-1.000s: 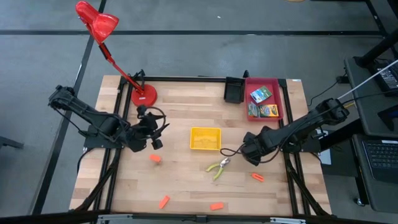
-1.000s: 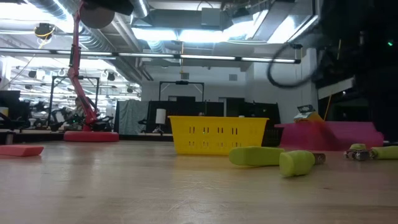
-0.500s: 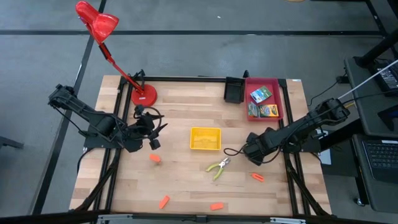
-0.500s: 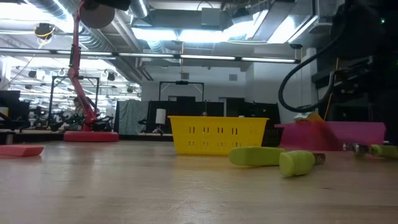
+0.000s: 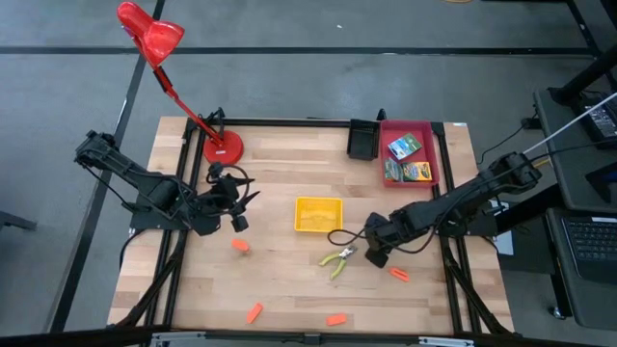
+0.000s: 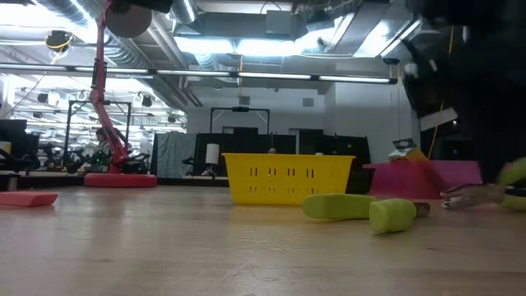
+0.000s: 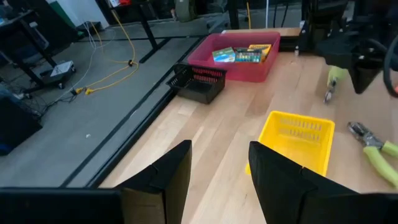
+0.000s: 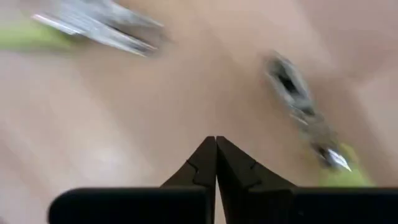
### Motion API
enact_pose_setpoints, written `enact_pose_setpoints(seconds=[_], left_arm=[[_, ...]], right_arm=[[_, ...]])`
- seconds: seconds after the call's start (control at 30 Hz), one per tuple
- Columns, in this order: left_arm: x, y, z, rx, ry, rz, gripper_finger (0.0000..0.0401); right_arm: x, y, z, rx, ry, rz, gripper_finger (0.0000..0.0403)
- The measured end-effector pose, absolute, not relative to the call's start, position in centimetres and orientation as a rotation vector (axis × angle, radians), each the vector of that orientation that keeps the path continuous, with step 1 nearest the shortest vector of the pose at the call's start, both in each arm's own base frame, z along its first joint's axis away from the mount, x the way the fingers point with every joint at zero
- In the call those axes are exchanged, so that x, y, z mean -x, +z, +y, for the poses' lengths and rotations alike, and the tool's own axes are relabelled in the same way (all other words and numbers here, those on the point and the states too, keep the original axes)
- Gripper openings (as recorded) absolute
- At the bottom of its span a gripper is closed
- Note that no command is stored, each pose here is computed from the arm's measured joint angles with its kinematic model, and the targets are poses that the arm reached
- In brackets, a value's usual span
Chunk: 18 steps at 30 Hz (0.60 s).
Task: Pick & Place School Supplies
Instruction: Put the right green pliers into the black bin
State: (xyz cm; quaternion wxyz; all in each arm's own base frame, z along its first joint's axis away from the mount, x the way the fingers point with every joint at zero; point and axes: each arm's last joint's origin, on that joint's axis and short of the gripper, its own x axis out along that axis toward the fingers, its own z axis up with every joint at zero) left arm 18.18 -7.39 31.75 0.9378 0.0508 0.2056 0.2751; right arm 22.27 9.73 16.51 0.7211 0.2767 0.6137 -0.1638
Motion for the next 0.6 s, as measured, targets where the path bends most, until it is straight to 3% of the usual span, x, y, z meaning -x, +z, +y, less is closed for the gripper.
enact_pose_setpoints(seconds=[0.33,0.6], left_arm=[[-18.1,31.7,-7.6,-0.074,0.556,0.411,0.0159],[-18.1,31.7,-7.6,-0.074,0.556,0.411,0.0159]], right_arm=[[-22.7,18.2,9.7,-0.554,-0.443,1.328,0.0039],[-21.8,18.1,10.4,-0.591,-0.481,1.397,0.0157]])
